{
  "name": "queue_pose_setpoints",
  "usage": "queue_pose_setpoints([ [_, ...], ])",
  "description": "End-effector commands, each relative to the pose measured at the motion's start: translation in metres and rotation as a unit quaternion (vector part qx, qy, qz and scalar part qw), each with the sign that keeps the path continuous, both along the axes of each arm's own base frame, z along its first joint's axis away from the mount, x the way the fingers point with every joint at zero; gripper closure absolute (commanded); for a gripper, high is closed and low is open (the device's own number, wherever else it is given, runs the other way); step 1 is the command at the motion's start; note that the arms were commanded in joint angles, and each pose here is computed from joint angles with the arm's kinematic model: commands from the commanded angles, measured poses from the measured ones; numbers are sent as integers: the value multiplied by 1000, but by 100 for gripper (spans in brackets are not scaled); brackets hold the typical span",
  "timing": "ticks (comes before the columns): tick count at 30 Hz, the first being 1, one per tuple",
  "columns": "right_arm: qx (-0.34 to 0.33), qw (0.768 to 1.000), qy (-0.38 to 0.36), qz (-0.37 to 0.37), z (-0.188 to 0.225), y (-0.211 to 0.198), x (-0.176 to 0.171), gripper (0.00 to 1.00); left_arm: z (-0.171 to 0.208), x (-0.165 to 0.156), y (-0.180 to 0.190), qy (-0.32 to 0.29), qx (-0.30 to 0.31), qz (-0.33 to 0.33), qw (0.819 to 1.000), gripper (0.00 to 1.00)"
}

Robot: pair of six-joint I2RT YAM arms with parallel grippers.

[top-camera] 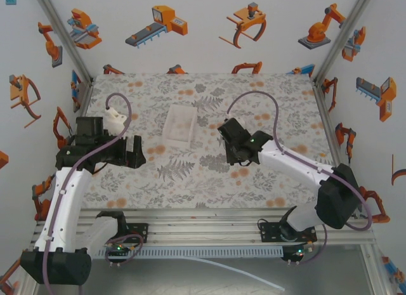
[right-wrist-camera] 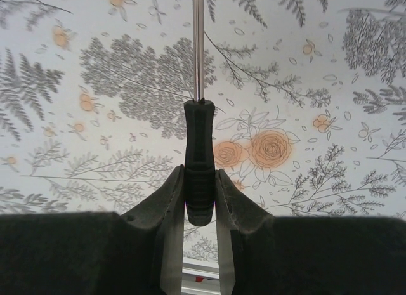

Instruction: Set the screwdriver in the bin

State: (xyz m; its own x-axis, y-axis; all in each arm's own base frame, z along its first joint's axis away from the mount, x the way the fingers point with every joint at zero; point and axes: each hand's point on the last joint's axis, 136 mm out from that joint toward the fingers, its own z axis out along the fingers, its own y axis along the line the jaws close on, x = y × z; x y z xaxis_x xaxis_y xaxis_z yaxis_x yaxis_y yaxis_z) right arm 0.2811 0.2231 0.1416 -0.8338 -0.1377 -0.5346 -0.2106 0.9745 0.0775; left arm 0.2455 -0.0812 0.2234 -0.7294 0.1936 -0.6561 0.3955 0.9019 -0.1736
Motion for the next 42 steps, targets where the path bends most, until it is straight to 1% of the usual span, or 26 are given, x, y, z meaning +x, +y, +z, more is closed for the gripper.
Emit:
queue_pose_setpoints([
  [1,-15,999,-34,29,36,14,3,83,12,9,-1,-24,-1,2,1000,3],
  [5,4,997,-50,53,58,44,10,82,10,8,0,-24,2,4,1000,3],
  [9,28,995,-61,69,68,76,17,82,13,7,2,-29,2,12,1000,3],
  [16,47,994,-58,86,60,132,35,82,15,8,9,-38,16,30,999,3],
  [22,56,993,-52,89,47,167,50,82,16,8,11,-43,16,34,998,3],
  [33,46,995,-48,76,22,200,77,82,21,7,9,-51,2,40,998,3],
  [36,32,996,-50,63,13,203,85,82,25,5,8,-56,-3,39,998,3],
  [42,27,997,-49,49,-1,211,96,82,26,1,8,-61,-8,37,997,3],
])
